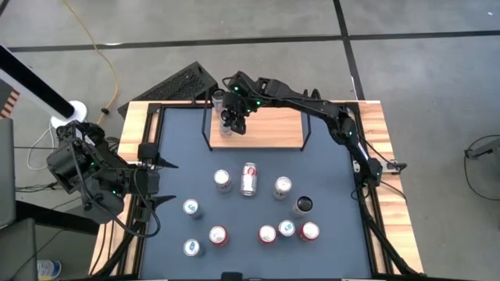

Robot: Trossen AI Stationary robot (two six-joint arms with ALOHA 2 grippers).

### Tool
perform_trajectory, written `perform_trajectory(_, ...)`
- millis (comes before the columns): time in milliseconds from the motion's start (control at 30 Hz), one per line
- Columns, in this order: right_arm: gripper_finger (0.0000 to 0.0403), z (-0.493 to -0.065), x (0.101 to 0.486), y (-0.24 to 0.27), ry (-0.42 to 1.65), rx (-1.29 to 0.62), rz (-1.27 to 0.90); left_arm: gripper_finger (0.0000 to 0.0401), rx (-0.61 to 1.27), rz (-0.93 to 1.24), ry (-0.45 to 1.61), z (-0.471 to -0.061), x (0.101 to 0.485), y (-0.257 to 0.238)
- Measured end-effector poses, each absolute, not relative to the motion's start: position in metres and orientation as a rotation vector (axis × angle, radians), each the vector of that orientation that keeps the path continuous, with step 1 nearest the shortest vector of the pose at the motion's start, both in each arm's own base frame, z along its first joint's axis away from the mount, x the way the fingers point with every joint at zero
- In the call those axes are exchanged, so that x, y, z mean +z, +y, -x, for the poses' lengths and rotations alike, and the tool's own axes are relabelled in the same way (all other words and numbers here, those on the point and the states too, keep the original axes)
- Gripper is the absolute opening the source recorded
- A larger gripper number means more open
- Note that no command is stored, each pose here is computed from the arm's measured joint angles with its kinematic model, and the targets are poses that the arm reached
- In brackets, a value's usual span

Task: Place canned beverage on shelf
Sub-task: Put the bottom white and pink soda can aligned with the other white and pink soda can on the shelf

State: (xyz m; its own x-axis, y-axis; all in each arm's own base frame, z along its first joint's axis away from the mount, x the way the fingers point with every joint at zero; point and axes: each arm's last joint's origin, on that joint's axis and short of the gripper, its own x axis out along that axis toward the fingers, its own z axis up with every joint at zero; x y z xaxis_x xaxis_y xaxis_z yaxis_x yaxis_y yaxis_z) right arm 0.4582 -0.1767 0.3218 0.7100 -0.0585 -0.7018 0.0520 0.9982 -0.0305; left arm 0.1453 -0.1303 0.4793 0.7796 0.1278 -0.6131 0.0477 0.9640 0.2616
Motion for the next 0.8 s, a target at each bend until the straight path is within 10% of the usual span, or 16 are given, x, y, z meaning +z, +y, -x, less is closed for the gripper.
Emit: perform_trajectory(800, 0.0246, -0.4592, 0.3223, -0.177, 0.767, -0.073, -0.006, 0.0352, 0.044, -0.272, 0.679, -0.1452, 0.4792, -0.1302)
